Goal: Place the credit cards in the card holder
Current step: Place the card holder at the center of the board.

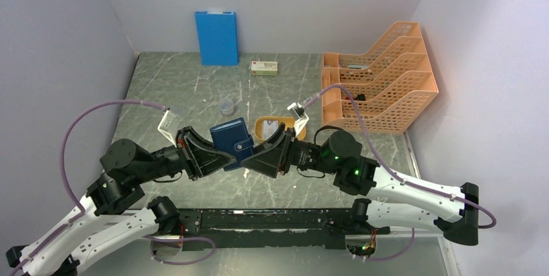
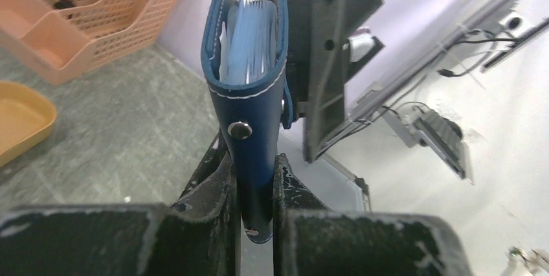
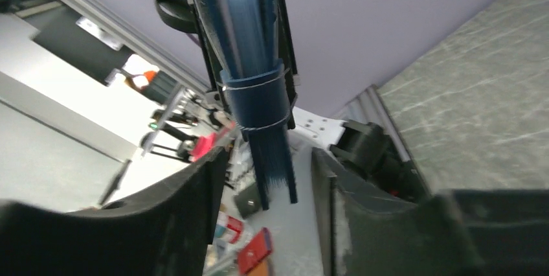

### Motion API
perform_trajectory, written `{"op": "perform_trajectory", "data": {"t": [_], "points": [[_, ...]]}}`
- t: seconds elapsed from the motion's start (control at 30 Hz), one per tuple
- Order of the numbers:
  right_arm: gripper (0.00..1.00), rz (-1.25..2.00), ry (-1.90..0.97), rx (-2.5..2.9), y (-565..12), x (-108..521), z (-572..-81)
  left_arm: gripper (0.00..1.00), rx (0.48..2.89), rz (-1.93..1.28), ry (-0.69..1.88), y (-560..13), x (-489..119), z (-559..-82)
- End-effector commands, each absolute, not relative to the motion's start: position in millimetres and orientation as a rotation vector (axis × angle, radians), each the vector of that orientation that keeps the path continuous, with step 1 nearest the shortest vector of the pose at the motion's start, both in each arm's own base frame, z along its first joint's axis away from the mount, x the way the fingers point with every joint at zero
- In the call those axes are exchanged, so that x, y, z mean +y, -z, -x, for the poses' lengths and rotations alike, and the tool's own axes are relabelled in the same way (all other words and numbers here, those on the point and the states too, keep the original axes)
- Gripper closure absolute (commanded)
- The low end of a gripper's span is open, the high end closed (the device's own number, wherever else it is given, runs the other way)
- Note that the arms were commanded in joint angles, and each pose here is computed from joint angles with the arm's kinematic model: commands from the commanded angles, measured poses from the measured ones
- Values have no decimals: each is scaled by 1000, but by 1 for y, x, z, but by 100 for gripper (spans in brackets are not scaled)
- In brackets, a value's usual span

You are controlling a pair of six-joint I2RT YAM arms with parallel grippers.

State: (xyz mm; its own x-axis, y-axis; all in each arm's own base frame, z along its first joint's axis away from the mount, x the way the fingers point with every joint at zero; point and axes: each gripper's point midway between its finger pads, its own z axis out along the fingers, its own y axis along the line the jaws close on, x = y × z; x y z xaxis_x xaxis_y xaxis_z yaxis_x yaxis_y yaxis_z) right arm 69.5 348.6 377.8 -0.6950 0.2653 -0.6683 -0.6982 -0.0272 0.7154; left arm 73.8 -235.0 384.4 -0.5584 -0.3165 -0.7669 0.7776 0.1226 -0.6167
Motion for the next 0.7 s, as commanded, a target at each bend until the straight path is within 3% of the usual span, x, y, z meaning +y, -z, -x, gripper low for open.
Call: {"op": "perform_trajectory", "data": {"t": [0.0,0.13,0.37,0.67], "points": [[37,543,-1723,1575,-384,336,-66,95,1545,-417,1449,-385,-219,-85],[30,581,-1568,1670,-364,319,-71,95,1652,-357,1319,-364,-205,-97],[29,450,-1319,1717,-346,272,-96,95,1812,-321,1194,-321,-191,-101],[29,411,-1207,1782,-312,272,-112,95,2047,-289,1144,-246,-203,-105]]}}
